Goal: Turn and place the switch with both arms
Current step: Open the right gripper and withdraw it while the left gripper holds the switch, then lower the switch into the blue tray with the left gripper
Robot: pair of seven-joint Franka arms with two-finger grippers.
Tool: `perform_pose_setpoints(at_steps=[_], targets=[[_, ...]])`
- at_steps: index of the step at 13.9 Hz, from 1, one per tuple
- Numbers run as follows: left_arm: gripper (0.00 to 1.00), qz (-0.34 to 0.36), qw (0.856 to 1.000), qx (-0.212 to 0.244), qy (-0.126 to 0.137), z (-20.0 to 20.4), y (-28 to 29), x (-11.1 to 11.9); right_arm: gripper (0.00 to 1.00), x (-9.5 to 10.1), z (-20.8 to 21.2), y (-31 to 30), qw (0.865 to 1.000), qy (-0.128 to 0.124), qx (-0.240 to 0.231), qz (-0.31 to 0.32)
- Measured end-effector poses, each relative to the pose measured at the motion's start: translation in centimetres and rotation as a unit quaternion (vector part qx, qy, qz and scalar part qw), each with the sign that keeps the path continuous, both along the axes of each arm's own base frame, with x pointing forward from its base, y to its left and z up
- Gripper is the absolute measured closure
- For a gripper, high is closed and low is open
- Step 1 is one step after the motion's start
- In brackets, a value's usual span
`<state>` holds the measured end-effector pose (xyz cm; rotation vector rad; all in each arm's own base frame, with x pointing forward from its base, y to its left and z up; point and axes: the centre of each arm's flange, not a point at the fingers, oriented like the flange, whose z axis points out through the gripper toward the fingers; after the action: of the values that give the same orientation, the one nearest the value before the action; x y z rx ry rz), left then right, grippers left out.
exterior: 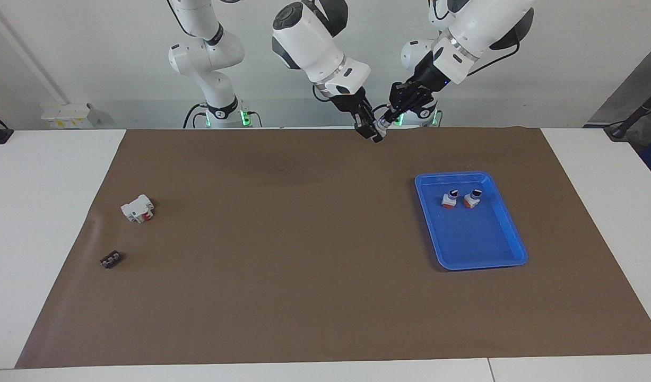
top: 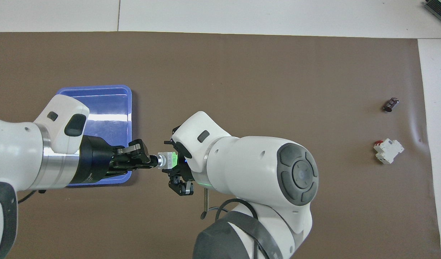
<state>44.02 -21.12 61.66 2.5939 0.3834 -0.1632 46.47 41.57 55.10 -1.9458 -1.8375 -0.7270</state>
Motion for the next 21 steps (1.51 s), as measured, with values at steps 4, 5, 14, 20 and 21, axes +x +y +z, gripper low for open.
perform_pose_setpoints(at_steps=[4,5,14,20,21], targets=[[0.90,-0.014,0.999,0.011,0.030,-1.3,0.4,-0.6,0.00,2.2,1.9,-2.5,0.999,-0.019,0.014,-0.036],[0.90,-0.023,0.999,0.014,0.039,-1.9,0.3,-1.0,0.00,3.6,2.5,-4.3,0.998,-0.025,0.017,-0.055],[0.90,-0.134,0.985,0.109,-0.030,-4.7,6.2,0.1,0.00,10.9,1.8,-17.5,0.963,0.037,-0.021,-0.266],[0.90,-0.198,0.952,0.207,-0.108,-7.7,13.3,3.7,0.00,11.5,0.4,-21.7,0.827,0.113,-0.093,-0.543],[0.90,-0.204,0.948,0.219,-0.111,-8.9,14.0,4.6,0.00,11.8,0.1,-23.8,0.806,0.129,-0.110,-0.567]])
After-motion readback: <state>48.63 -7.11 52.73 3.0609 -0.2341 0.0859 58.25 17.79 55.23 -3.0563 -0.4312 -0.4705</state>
